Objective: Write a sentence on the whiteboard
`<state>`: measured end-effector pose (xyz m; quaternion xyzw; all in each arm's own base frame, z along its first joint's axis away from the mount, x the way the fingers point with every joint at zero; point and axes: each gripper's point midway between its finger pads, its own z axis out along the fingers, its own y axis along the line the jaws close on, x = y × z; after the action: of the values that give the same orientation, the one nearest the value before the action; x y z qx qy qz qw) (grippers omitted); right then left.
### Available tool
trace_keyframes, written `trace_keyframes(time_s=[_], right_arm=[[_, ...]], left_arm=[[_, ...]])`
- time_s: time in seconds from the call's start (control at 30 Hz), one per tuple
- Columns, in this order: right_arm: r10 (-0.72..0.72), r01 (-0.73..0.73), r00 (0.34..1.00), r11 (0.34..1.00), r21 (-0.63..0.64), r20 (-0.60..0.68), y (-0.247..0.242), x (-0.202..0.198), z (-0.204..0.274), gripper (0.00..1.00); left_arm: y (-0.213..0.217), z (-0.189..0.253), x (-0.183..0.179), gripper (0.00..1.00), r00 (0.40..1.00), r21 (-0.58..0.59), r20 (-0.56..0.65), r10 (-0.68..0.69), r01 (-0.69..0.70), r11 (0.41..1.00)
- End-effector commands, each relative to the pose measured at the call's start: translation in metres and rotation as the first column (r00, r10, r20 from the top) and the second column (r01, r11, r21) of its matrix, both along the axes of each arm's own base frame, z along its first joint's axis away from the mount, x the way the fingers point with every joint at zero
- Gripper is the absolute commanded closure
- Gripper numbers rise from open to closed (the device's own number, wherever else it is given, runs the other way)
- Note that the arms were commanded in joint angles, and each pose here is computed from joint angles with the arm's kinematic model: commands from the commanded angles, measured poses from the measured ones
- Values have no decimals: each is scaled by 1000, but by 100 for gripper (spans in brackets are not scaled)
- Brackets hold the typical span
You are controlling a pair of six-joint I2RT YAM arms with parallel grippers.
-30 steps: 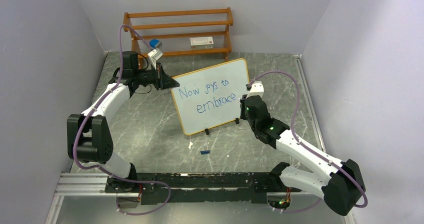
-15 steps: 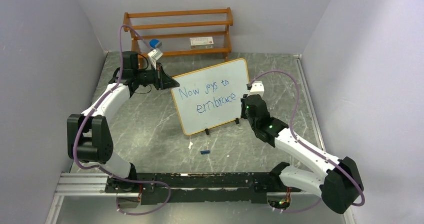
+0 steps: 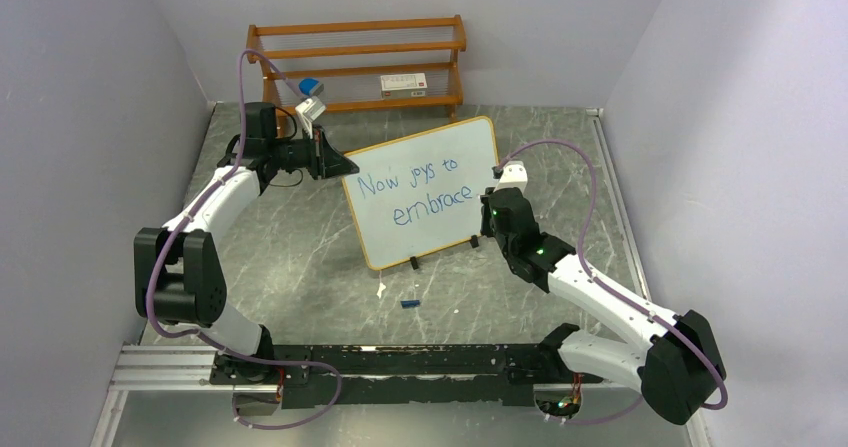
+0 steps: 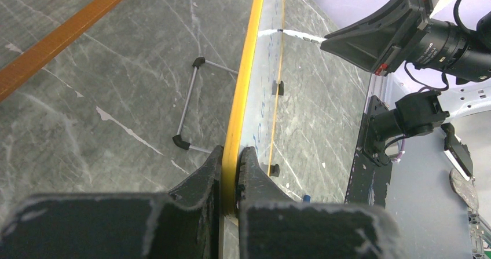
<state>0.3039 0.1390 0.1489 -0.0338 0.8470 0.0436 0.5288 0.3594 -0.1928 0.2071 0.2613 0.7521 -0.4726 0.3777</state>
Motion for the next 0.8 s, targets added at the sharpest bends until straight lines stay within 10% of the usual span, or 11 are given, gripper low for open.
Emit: trace_keyframes(time_s=[0.0,0.77], right_arm=[[-18,17,1000,1000,9,18,-3,4,3,100],[13,-21,995,997,80,100,-17,-25,54,100]], left_arm=[[11,-86,0,95,993,251,-73,88,-67,966],[22,-48,-1,38,984,253,56,172,-181,950]])
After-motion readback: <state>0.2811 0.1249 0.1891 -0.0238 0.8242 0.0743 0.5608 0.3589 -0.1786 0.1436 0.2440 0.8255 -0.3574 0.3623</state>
